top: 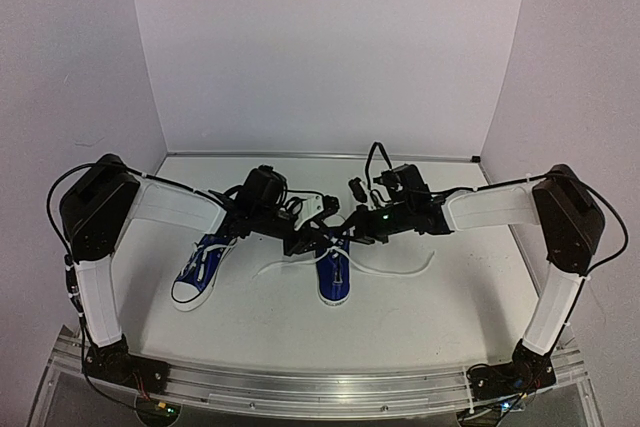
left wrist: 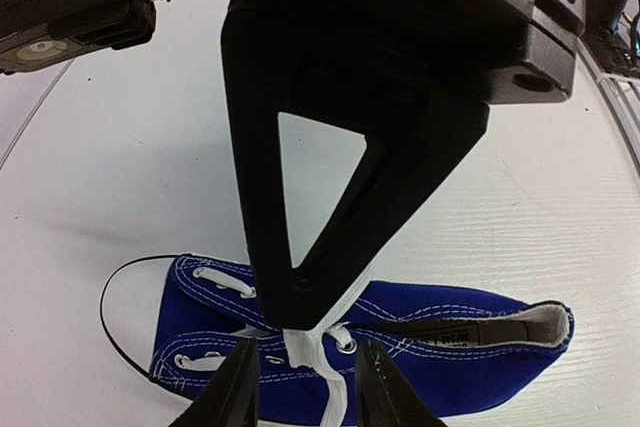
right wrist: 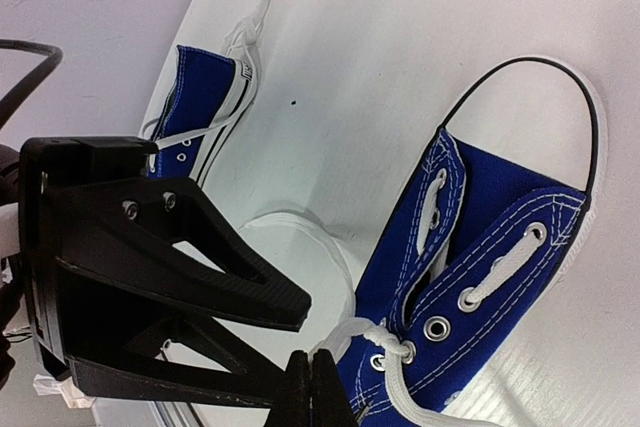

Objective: Tie the shoes

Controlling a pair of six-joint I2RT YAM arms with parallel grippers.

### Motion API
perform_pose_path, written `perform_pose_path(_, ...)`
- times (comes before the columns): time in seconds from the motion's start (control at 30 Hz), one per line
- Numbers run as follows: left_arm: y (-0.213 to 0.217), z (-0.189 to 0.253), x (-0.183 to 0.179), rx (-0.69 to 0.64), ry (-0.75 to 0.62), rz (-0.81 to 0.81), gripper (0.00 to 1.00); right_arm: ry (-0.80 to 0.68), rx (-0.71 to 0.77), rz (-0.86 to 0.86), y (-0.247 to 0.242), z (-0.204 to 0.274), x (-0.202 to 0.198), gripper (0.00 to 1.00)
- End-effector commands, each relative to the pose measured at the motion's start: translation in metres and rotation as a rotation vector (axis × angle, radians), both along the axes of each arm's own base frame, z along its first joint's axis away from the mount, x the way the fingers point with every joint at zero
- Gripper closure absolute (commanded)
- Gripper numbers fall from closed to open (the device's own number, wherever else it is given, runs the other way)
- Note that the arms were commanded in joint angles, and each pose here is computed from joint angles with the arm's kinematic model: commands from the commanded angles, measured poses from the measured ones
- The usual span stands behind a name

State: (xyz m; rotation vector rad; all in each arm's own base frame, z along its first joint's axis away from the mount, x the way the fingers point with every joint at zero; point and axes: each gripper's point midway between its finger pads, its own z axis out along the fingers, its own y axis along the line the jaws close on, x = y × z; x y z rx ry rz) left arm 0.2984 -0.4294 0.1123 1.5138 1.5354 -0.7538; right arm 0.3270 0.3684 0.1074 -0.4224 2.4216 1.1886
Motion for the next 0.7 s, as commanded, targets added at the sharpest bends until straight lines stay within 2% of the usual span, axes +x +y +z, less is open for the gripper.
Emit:
perform_pose_path(0.0,-0.016,0.021,0.005,-0.064,-0.033,-0.031,0.65,-0.06,0.028,-0.007,0.001,0.027,0.003,1.0)
perform_pose_path(0.27,-0.02,0.011,0.008,-0.046,-0.025,-0.045,0.72,-0.07,0.033,-0.01,-0.001,0.033,0.005,1.0)
perform_pose_path(0.4,-0.022,0.01,0.009,-0.047,-0.025,-0.048,0.83,-0.072,0.033,-0.004,-0.002,0.035,0.003,1.0)
perform_pose_path(0.47,-0.022,0.011,0.008,-0.051,-0.025,-0.053,0.93,-0.069,0.031,0.0,-0.003,0.034,0.002,1.0)
perform_pose_path(0.5,-0.022,0.011,0.007,-0.054,-0.026,-0.055,0.97,-0.066,0.03,0.001,-0.004,0.034,0.002,0.97)
perform_pose_path(0.53,-0.022,0.011,0.007,-0.055,-0.025,-0.056,1.0,-0.063,0.03,-0.004,-0.006,0.034,0.002,0.9)
perform_pose_path(0.6,-0.021,0.009,0.006,-0.054,-0.022,-0.057,1.0,-0.05,0.022,-0.031,-0.016,0.031,0.002,0.69)
perform_pose_path(0.63,-0.021,0.008,0.006,-0.053,-0.02,-0.054,1.0,-0.045,0.013,-0.062,-0.024,0.03,0.004,0.54)
perform_pose_path(0.67,-0.02,0.008,0.005,-0.053,-0.019,-0.053,1.0,-0.04,0.001,-0.1,-0.035,0.028,0.007,0.49)
